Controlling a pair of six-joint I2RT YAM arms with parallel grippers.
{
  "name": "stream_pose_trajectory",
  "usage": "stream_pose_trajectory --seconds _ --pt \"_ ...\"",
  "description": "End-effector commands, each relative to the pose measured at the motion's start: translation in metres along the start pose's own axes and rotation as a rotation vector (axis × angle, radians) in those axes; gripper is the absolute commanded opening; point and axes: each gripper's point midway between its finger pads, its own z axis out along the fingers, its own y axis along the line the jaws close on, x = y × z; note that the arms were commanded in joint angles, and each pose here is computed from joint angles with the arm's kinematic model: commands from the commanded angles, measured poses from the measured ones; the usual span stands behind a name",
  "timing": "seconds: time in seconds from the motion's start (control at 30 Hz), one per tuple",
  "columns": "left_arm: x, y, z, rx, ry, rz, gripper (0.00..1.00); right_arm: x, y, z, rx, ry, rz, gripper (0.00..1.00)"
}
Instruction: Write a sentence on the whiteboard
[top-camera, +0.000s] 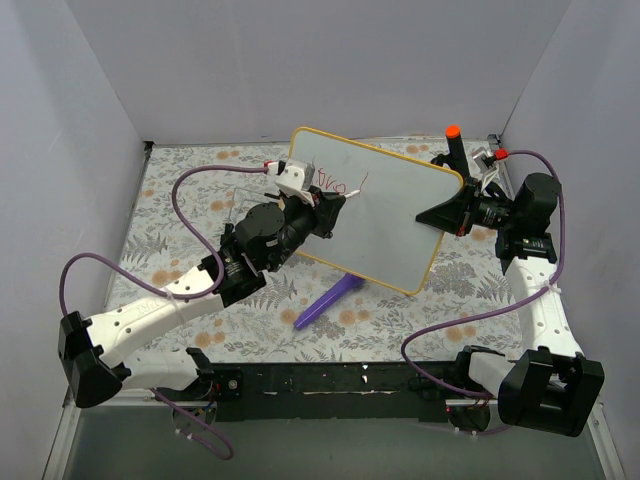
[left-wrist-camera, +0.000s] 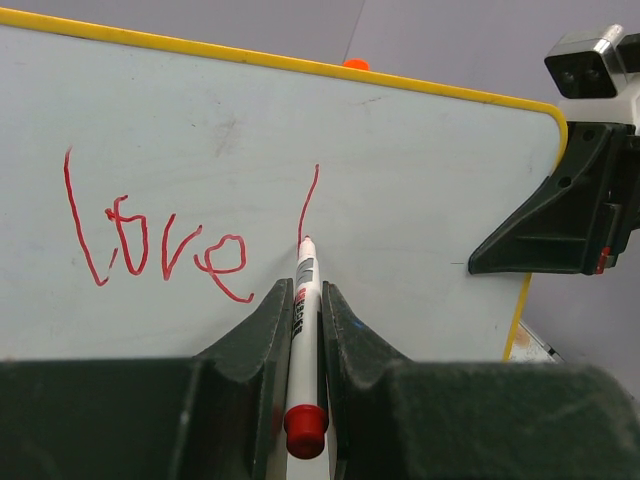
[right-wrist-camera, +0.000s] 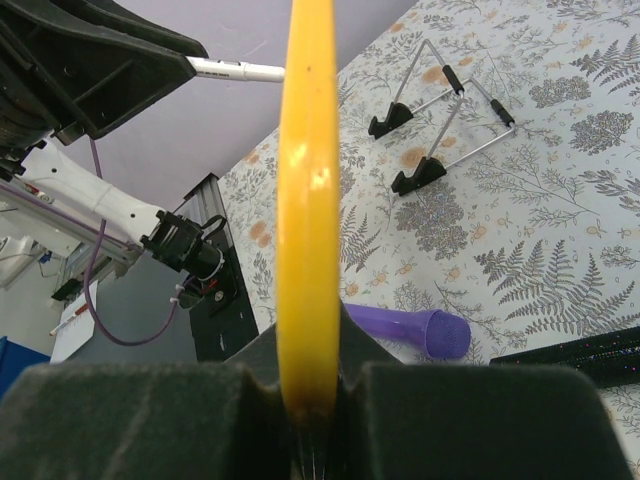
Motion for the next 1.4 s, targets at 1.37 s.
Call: stream_pose_trajectory --seconds 1.37 --pt "0.002 0.011 -0.009 -0.038 0.036 0.019 0.00 -0.011 0.016 -0.002 -0.040 -0.004 -0.111 0.01"
